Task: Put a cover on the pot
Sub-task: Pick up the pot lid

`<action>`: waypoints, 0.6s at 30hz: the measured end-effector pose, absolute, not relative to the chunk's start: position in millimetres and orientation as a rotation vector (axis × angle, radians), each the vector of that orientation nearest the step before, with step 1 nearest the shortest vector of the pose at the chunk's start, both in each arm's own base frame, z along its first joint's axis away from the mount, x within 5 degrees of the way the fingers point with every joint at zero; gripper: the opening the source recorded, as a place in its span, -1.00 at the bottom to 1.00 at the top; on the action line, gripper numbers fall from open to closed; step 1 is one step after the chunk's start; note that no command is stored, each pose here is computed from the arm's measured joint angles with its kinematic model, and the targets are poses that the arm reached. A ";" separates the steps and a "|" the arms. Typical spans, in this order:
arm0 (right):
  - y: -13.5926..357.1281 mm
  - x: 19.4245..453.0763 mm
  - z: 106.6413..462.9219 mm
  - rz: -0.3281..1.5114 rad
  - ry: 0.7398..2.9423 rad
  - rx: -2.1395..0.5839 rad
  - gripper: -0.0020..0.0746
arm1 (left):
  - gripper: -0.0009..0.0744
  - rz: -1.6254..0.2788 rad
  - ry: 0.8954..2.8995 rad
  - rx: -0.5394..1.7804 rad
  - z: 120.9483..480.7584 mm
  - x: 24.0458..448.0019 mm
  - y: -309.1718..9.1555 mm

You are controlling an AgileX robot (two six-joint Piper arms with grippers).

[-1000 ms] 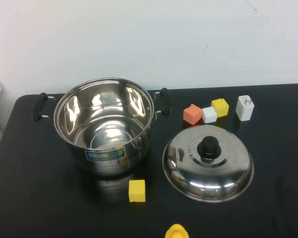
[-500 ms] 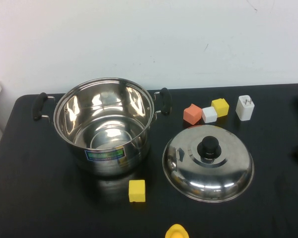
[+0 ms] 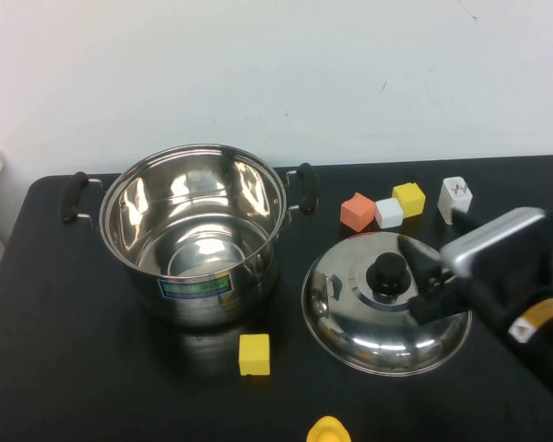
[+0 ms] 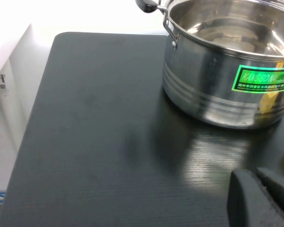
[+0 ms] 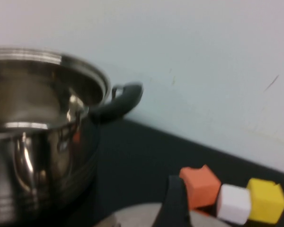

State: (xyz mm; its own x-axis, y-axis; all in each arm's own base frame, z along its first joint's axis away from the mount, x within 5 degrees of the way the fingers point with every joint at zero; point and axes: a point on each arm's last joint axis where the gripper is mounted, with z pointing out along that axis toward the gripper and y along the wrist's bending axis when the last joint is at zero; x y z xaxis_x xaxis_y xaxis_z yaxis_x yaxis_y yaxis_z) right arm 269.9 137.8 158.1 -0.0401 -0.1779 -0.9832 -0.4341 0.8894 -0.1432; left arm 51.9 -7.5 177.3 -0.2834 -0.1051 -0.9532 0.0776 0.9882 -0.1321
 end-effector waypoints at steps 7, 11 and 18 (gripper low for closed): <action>153.2 297.0 121.8 0.214 1.680 -0.520 0.48 | -0.98 -0.177 1.850 -0.020 177.3 51.9 -7.5; 160.0 309.9 108.6 0.213 1.689 -0.524 0.48 | -0.98 -0.177 1.850 -0.020 177.3 51.9 -7.5; 166.4 322.3 82.8 0.207 1.725 -0.533 0.48 | -0.98 -0.177 1.850 -0.020 177.3 51.9 -7.5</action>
State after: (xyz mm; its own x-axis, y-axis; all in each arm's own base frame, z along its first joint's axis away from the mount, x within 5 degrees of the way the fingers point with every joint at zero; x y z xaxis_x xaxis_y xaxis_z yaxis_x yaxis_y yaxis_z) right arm 322.3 166.4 82.8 -0.1371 -0.2363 -0.9620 -0.4570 0.8767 -0.1502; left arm 51.9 -7.5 177.3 -0.2834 -0.1051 -0.9532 0.0776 0.9882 -0.1321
